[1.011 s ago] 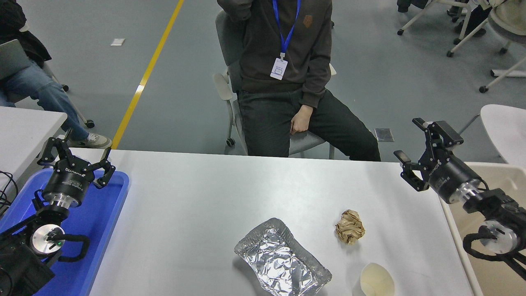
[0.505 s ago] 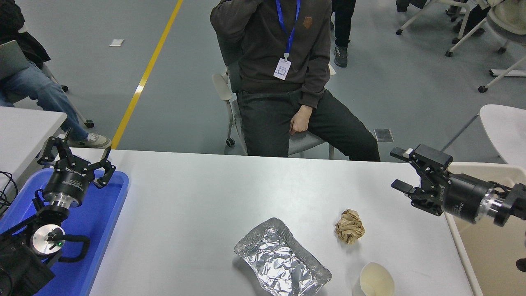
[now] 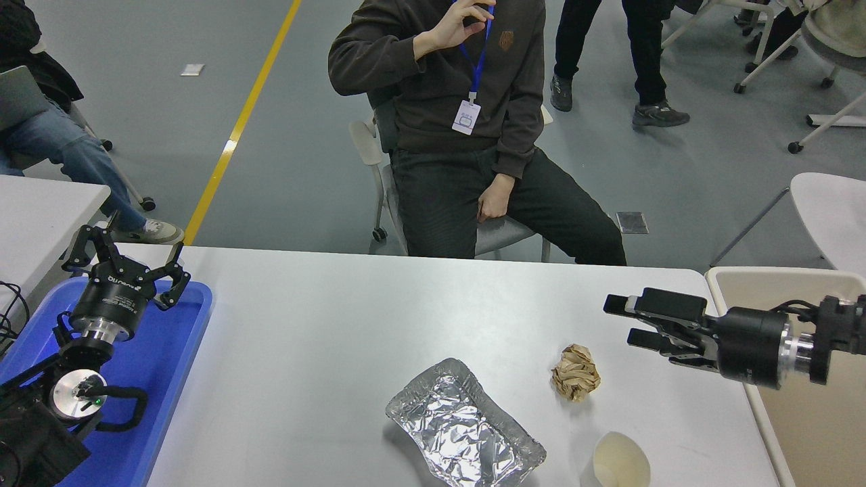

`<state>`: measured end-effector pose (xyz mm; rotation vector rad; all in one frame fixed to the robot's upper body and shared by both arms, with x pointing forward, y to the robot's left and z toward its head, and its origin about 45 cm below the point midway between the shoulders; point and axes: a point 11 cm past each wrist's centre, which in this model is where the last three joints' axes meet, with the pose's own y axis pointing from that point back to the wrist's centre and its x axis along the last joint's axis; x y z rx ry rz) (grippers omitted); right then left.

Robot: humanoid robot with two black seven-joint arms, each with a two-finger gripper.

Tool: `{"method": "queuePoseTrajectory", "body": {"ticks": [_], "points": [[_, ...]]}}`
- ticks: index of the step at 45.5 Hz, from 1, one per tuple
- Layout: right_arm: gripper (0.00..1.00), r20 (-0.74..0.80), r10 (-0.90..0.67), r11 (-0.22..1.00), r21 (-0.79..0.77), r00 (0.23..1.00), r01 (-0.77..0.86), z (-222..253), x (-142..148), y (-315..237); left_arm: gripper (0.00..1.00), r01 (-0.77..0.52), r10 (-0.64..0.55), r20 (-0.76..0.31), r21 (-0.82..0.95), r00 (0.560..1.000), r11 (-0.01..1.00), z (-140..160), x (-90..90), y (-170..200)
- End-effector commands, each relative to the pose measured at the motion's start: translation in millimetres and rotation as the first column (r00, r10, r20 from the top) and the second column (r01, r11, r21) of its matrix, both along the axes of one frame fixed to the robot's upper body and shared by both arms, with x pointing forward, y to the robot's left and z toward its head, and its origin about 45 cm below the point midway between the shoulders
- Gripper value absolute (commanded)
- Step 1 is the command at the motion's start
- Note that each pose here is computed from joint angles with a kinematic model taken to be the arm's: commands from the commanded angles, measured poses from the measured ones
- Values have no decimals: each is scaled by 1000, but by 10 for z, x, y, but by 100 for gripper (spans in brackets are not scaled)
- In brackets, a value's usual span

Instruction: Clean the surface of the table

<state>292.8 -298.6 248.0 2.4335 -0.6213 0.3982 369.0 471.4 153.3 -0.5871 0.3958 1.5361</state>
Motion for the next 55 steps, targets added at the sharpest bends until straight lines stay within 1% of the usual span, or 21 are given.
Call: {"method": "queuePoseTrajectory", "body": {"ticks": [1,9,11,13,18,29,41,47,52,55], "points": [[99,23,130,988,-85,991,-127,26,-111,138,100,0,0,0,0,1000,1000,0,0,0],[99,15,202,968,-154,979,-197,-109,-212,201,100,0,0,0,0,1000,1000,0,0,0],[99,3,220,959,-185,975,-216,-182,-252,198,100,0,0,0,0,1000,1000,0,0,0],[99,-16,235,939,-256,972,-231,-316,-303,176,100,0,0,0,0,1000,1000,0,0,0],[99,-62,207,909,-358,976,-215,-493,-355,89,100,0,0,0,0,1000,1000,0,0,0],[99,-95,146,873,-456,985,-173,-592,-353,-34,100,0,0,0,0,1000,1000,0,0,0],[99,-145,151,850,-486,978,-203,-720,-485,-107,100,0,0,0,0,1000,1000,0,0,0],[99,-115,179,831,-514,977,-213,-693,-447,-123,100,0,0,0,0,1000,1000,0,0,0],[99,-108,216,839,-489,970,-241,-680,-474,-88,100,0,0,0,0,1000,1000,0,0,0],[99,-94,252,819,-509,963,-264,-699,-489,-90,100,0,0,0,0,1000,1000,0,0,0]]}}
